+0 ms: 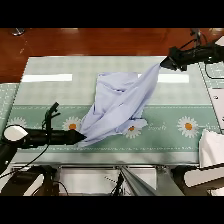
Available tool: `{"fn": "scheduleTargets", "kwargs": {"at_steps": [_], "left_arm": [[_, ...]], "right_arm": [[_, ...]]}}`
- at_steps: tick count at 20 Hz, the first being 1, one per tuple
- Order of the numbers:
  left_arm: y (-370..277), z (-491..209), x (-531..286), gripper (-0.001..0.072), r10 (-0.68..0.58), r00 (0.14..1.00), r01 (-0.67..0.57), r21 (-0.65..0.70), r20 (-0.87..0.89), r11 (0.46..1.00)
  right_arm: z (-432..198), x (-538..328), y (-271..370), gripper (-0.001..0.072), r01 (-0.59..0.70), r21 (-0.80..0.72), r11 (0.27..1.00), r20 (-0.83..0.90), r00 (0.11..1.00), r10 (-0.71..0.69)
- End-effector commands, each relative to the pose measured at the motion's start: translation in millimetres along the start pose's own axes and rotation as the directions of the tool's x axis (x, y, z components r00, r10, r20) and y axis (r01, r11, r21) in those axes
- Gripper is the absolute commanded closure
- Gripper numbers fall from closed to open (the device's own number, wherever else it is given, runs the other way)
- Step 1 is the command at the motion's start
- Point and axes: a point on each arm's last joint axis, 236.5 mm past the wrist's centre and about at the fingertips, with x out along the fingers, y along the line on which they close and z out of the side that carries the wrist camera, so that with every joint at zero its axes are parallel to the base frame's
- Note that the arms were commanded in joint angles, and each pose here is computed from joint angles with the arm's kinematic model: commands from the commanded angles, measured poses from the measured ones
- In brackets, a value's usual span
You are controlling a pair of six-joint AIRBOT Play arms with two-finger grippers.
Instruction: Fold the shirts.
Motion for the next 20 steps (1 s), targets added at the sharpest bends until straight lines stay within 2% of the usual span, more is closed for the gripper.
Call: {"fn": "scheduleTargets", "kwargs": {"at_steps": [1, 2, 3, 5, 7, 8, 9, 11, 12, 15, 17, 20], "left_arm": [[11, -1, 10, 0.0014, 0.028, 1.0, -0.028, -0.035, 0.011, 0.999], [7, 10, 4, 0.0004, 0.033, 0.999, -0.033, -0.021, 0.026, 0.999], [7, 21, -8, 0.0004, 0.061, 0.998, -0.061, 0.013, 0.036, 0.998], [18, 46, -44, 0.0005, 0.174, 0.982, -0.179, 0.068, 0.071, 0.981], [49, 75, -93, 0.0006, 0.334, 0.929, -0.334, -0.026, 0.158, 0.942], [67, 86, -116, 0.0006, 0.392, 0.896, -0.379, -0.101, 0.21, 0.92], [81, 90, -128, 0.0006, 0.409, 0.881, -0.373, -0.183, 0.239, 0.909], [90, 85, -118, 0.0007, 0.334, 0.91, -0.249, -0.321, 0.245, 0.914], [85, 79, -100, 0.0007, 0.249, 0.94, -0.165, -0.33, 0.232, 0.929], [46, 59, -42, 0.0007, -0.044, 0.984, 0.088, -0.259, 0.17, 0.962], [28, 41, -12, 0.0007, -0.134, 0.987, 0.148, -0.199, 0.083, 0.969], [13, 2, 22, 0.0007, -0.172, 0.978, 0.157, -0.124, -0.122, 0.98]], "right_arm": [[-8, 25, -5, 0.0469, -0.029, 0.047, 0.998, -0.068, 0.997, 0.033], [-9, 20, -5, 0.0118, -0.033, 0.045, 0.998, -0.071, 0.997, 0.036], [-9, 9, -7, 0.0087, -0.031, 0.033, 0.999, -0.068, 0.997, 0.033], [-10, -25, -21, 0.009, 0.029, 0.0, 1.0, -0.054, 0.998, -0.029], [-20, -75, -62, 0.009, 0.227, -0.036, 0.973, -0.049, 0.972, -0.229], [-30, -99, -85, 0.009, 0.328, -0.029, 0.944, -0.045, 0.943, -0.329], [-42, -115, -105, 0.009, 0.392, 0.017, 0.92, -0.028, 0.92, -0.391], [-80, -117, -131, 0.009, 0.385, 0.154, 0.91, 0.007, 0.921, -0.391], [-107, -102, -136, 0.009, 0.34, 0.225, 0.913, 0.013, 0.936, -0.352], [-199, -45, -115, 0.0091, 0.181, 0.284, 0.942, -0.058, 0.983, -0.172], [-244, -18, -94, 0.009, 0.103, 0.299, 0.949, -0.109, 0.991, -0.073], [-284, 3, -65, 0.009, 0.061, 0.26, 0.964, -0.194, 0.981, -0.01]]}}
